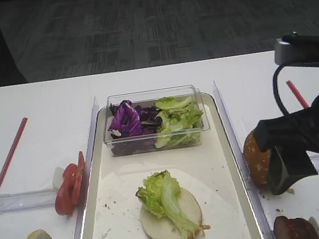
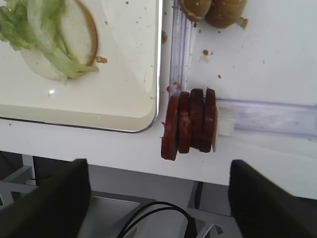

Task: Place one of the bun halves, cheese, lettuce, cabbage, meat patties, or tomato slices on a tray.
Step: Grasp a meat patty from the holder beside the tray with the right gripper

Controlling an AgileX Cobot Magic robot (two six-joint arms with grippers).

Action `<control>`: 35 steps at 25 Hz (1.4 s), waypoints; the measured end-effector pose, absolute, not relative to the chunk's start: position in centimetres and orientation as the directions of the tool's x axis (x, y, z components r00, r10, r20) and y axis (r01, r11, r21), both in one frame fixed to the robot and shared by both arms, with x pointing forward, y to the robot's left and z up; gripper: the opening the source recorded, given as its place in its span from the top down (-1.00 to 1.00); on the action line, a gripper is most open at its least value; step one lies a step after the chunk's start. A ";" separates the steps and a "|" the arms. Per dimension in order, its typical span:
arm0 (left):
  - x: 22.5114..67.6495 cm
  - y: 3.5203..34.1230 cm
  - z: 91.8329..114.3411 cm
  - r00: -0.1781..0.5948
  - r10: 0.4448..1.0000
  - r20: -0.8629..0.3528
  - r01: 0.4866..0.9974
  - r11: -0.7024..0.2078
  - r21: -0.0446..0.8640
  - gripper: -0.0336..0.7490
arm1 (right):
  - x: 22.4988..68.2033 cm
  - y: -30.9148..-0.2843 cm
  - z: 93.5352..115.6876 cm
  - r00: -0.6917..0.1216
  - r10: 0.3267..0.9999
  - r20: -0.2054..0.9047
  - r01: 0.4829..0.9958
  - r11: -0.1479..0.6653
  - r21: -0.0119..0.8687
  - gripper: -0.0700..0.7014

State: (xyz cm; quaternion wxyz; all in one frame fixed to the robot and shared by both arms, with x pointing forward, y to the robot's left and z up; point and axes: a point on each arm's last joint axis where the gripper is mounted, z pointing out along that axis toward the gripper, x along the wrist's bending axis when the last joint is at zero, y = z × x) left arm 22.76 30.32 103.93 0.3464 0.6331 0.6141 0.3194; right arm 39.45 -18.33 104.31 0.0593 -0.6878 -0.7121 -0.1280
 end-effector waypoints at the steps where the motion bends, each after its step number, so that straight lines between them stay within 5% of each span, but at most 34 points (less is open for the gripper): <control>1: 22.8 30.3 103.9 0.042 0.999 -0.021 0.556 -0.006 0.831 -0.37 | 39.4 -18.3 104.3 -0.047 0.964 0.261 0.995 0.021 0.101 -0.67; 12: 22.8 30.3 103.9 0.042 0.999 -0.021 0.556 -0.006 0.831 -0.37 | 39.7 -18.2 104.0 -0.041 0.966 0.255 0.996 0.019 0.089 -0.67; 35: 22.8 30.3 103.9 0.042 0.999 -0.021 0.556 -0.006 0.831 -0.37 | 40.9 -14.5 99.7 -0.086 0.980 0.181 0.996 0.087 0.001 -0.67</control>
